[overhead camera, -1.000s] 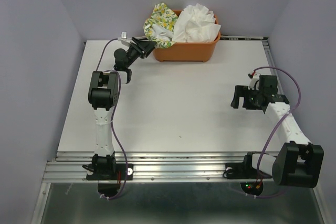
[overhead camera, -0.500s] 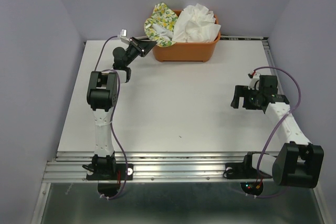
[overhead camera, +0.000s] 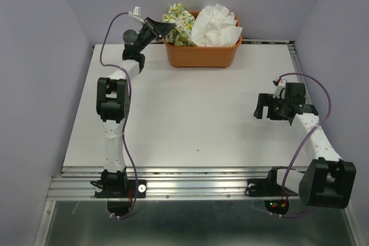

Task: Fold and stack the skirts
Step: Grab the skirt from the pile

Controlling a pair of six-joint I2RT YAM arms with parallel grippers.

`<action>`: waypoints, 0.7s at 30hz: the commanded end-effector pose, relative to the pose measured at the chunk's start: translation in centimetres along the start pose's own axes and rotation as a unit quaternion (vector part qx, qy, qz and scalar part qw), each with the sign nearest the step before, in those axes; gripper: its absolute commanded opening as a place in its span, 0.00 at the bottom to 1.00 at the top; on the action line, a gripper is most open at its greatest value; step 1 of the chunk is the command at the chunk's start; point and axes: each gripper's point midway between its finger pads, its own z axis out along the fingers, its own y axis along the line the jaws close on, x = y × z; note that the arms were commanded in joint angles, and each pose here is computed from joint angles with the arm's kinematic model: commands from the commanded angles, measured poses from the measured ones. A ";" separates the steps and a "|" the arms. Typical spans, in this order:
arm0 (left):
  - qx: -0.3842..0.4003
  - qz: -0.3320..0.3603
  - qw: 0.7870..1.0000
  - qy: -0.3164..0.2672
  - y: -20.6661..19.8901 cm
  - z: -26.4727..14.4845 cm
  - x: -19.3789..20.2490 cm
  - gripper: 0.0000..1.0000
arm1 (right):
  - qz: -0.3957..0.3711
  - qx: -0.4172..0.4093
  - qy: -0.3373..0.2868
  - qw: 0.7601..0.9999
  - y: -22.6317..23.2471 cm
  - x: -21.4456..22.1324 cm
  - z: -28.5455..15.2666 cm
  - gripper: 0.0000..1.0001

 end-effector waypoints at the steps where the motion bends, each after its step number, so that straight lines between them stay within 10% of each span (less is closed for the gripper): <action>1: 0.074 0.153 0.985 -0.019 -9.2 3.4 -4.0 0.00 | -0.012 0.004 -0.050 0.999 0.0 -2.8 -1.2 1.00; 21: 0.150 0.349 0.925 -0.008 -28.1 4.2 -4.5 0.00 | -0.023 0.005 -0.089 0.996 0.5 -4.5 -3.0 1.00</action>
